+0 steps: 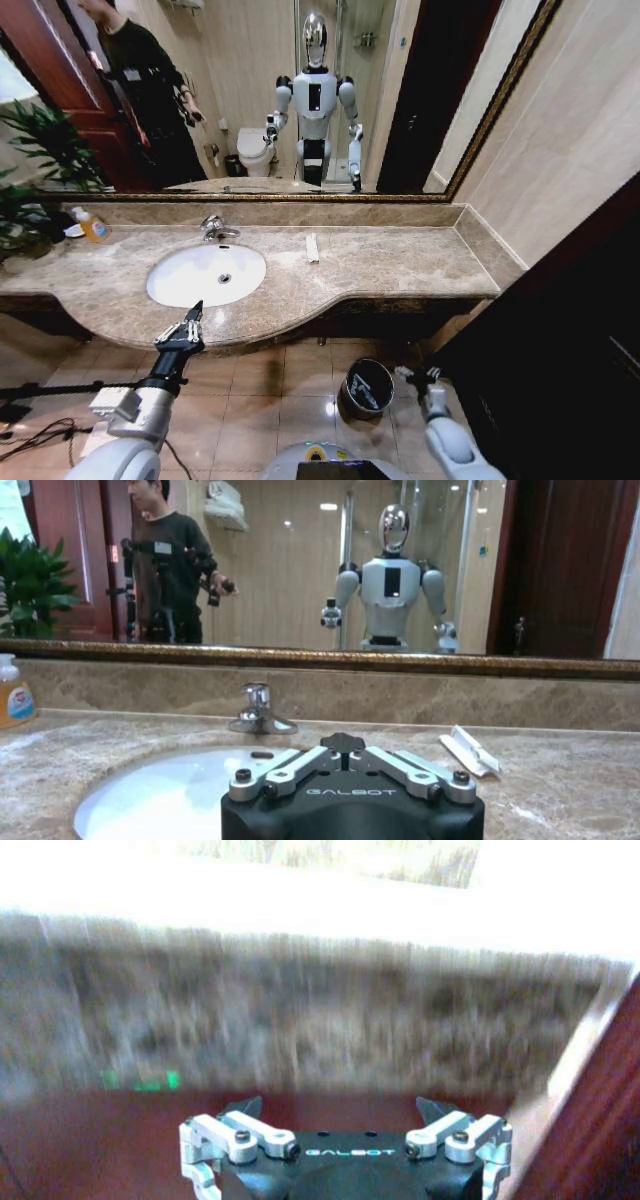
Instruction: Pick up the trash from the sink and place it in the trash bin.
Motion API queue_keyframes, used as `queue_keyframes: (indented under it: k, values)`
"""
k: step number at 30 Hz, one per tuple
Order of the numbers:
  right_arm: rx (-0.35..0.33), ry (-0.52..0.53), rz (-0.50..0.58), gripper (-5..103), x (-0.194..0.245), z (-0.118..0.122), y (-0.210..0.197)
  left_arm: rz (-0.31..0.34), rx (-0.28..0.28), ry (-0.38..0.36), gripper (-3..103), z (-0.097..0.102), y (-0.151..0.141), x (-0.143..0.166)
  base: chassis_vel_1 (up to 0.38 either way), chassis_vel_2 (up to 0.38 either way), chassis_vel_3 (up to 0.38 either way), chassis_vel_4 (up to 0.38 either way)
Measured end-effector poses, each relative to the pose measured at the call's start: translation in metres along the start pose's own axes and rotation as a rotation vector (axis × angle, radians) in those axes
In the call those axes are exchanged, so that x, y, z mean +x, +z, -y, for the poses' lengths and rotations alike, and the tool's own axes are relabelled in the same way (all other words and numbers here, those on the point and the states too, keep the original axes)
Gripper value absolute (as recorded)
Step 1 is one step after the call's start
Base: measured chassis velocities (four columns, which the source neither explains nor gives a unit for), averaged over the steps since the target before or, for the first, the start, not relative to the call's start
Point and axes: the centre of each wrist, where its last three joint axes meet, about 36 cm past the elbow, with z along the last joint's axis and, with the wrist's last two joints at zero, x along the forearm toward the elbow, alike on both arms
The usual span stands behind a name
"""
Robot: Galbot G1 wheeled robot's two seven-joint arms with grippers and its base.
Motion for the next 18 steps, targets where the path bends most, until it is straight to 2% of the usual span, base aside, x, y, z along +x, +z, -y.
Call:
queue_keyframes:
  k: [3, 4, 6, 7, 10, 18]
  values:
    - [-0.030, -0.022, 0.083, 100, 0.010, -0.009, -0.044, 0.000, 0.000, 0.000, 0, 0.000, 0.000, 0.000, 0.000, 0.000, 0.000, 0.000]
    - [-0.030, -0.022, 0.083, 100, 0.010, -0.009, -0.044, 0.000, 0.000, 0.000, 0, 0.000, 0.000, 0.000, 0.000, 0.000, 0.000, 0.000]
    - [-0.045, -0.035, 0.141, 100, 0.017, -0.020, -0.082, 0.000, 0.000, 0.000, 0, 0.000, 0.000, 0.000, 0.000, 0.000, 0.000, 0.000]
    - [-0.045, -0.035, 0.141, 100, 0.017, -0.020, -0.082, 0.000, 0.000, 0.000, 0, 0.000, 0.000, 0.000, 0.000, 0.000, 0.000, 0.000]
    - [-0.068, -0.086, 0.202, 100, 0.025, -0.039, -0.129, 0.000, 0.000, 0.000, 0, 0.000, 0.000, 0.000, 0.000, 0.000, 0.000, 0.000]
    - [-0.092, -0.212, 0.264, 100, 0.017, -0.061, -0.170, 0.000, 0.000, 0.000, 0, 0.000, 0.000, 0.000, 0.000, 0.000, 0.000, 0.000]
